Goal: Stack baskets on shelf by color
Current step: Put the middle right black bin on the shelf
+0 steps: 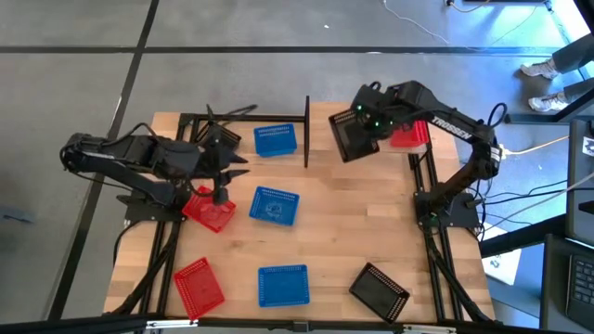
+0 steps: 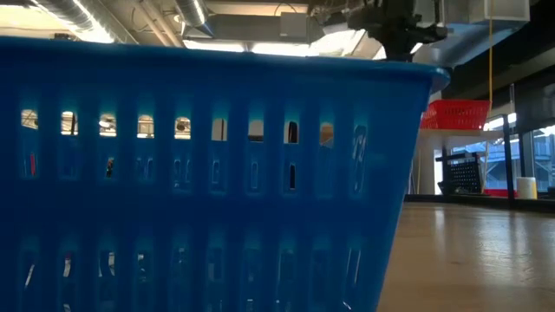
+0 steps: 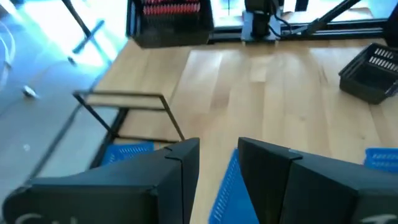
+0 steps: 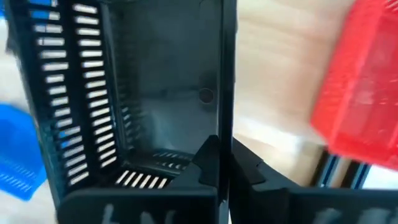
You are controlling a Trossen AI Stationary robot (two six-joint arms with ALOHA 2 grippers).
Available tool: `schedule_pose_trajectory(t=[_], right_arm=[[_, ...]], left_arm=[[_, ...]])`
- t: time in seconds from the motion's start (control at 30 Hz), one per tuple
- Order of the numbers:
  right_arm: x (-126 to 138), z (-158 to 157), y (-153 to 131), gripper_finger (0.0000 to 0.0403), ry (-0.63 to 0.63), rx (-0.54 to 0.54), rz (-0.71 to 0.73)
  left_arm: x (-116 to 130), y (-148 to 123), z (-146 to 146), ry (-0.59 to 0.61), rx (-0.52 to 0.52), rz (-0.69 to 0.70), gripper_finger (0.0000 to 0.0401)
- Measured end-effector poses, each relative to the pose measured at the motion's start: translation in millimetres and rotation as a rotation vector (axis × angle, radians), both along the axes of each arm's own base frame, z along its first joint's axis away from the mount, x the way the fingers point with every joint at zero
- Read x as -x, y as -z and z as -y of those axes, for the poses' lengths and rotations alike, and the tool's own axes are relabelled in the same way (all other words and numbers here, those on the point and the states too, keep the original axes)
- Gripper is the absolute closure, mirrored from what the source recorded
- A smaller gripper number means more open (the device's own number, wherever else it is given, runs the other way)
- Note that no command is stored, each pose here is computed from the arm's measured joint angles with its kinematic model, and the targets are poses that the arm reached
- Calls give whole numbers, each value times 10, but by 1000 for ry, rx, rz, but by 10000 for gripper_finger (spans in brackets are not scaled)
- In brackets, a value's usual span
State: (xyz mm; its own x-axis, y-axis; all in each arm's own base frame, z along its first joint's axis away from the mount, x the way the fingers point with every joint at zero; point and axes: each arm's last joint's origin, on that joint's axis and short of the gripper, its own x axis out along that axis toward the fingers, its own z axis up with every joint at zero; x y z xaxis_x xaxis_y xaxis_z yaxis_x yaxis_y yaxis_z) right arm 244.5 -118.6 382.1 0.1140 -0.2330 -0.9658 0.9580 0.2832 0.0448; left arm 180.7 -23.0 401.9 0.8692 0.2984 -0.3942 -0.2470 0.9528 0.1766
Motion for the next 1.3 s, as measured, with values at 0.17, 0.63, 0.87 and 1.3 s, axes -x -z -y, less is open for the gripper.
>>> schedule_pose_trajectory(t=[0.17, 0.63, 0.87, 1.3], right_arm=[[127, 236, 0, 401, 74, 3, -4], [213, 752, 226, 401, 94, -119, -29], [168, 867, 362, 401, 102, -179, -54], [171, 878, 373, 347, 147, -160, -75]], left_arm=[[-24, -45, -24, -14, -17, 44, 299], [-28, -50, -33, 7, -74, 29, 299], [-35, -65, -32, 6, -70, 48, 299], [-34, -66, -32, 6, -69, 48, 299]])
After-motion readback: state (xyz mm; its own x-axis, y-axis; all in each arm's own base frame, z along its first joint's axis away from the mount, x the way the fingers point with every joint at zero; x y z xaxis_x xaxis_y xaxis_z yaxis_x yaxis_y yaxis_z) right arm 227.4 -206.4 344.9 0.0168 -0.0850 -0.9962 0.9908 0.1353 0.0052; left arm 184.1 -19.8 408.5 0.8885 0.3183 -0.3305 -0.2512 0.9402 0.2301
